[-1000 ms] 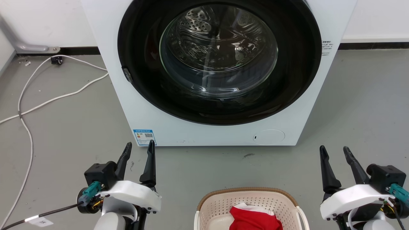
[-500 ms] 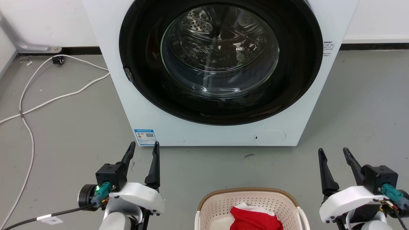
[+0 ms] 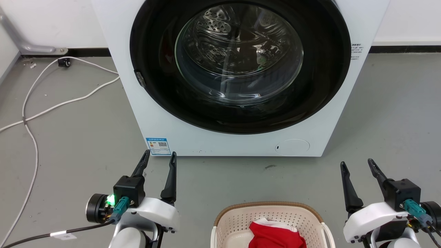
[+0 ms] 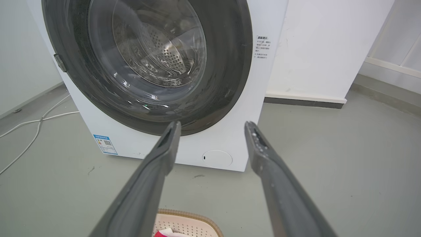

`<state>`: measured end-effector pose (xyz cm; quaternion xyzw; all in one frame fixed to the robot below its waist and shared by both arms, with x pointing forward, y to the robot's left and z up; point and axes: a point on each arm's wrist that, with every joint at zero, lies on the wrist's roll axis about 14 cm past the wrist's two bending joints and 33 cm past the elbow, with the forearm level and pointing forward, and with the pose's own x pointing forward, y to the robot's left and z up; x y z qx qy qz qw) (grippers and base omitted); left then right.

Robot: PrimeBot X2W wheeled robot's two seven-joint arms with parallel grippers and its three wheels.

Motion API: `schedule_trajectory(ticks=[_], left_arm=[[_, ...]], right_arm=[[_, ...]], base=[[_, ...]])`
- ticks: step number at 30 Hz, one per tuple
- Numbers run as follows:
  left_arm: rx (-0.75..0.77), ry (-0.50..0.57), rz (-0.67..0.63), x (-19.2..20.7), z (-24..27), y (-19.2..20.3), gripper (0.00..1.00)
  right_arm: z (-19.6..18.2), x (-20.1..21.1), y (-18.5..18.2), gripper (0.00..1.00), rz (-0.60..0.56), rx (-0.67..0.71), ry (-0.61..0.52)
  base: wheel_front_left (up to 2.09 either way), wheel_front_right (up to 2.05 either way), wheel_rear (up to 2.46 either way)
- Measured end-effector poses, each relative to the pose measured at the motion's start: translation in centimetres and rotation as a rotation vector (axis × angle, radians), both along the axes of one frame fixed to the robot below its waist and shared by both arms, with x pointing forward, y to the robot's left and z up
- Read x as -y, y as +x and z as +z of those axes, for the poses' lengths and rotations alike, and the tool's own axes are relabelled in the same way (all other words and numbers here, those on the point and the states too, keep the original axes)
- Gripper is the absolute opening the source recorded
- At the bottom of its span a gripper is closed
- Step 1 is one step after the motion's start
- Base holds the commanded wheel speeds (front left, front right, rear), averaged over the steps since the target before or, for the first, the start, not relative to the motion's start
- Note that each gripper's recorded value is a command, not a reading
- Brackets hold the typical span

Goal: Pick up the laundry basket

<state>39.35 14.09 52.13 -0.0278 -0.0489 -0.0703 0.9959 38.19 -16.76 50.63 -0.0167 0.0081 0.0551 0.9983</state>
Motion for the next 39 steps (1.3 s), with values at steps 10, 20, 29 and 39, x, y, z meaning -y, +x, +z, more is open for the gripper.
schedule_trajectory(ticks=[10, 20, 29, 39], left_arm=[[0.018, 0.042, 0.003, 0.1, 0.2, 0.0, 1.0], [0.017, 0.038, 0.011, 0.1, 0.1, -0.1, 1.0], [-0.003, 0.038, 0.007, 0.2, -0.6, 0.1, 1.0], [-0.154, 0.025, -0.056, 2.5, -5.7, 1.2, 1.0]], right_arm=[[0.1, 0.0, 0.0, 1.0, 0.004, 0.013, -0.045], [0.0, 0.1, 0.0, 1.0, 0.001, 0.01, -0.038], [-1.0, 0.4, 0.1, 1.0, -0.011, -0.027, -0.026], [-5.9, 2.1, 1.1, 1.0, -0.063, -0.179, -0.012]], base=[[0.0, 0.0, 0.0], [0.0, 0.0, 0.0], [0.0, 0.0, 0.0], [0.0, 0.0, 0.0]])
